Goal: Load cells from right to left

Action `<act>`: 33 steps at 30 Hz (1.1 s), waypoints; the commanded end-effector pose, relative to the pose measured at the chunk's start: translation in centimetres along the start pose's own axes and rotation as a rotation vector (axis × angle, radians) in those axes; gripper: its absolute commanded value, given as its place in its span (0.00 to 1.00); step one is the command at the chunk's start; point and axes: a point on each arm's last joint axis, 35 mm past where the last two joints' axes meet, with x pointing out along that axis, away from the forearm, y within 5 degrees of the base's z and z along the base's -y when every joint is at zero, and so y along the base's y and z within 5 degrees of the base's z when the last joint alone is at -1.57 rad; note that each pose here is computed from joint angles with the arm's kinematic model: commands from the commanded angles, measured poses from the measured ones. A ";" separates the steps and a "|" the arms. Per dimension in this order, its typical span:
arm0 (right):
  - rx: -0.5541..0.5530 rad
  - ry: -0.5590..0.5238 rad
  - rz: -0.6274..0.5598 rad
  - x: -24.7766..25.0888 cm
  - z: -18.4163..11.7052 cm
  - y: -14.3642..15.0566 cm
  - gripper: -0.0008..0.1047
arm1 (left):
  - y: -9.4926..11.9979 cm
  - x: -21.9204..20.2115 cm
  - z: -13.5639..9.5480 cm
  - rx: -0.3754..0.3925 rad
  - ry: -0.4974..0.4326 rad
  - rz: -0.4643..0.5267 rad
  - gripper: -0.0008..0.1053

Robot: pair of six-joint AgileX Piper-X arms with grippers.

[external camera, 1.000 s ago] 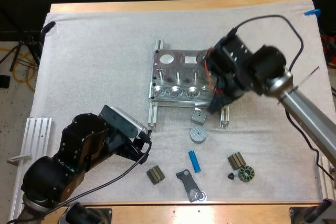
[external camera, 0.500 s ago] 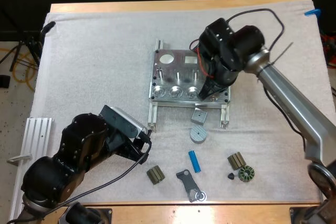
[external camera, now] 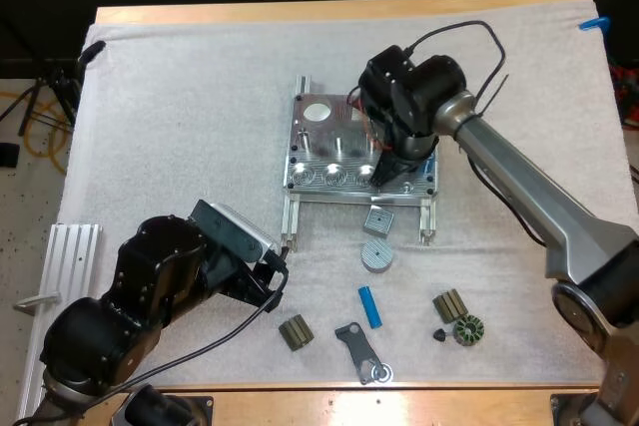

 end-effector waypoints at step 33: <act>-0.021 0.053 0.014 1.8 0.3 -0.1 0.12 | 0.0 -0.1 0.1 -0.002 -0.016 0.013 0.66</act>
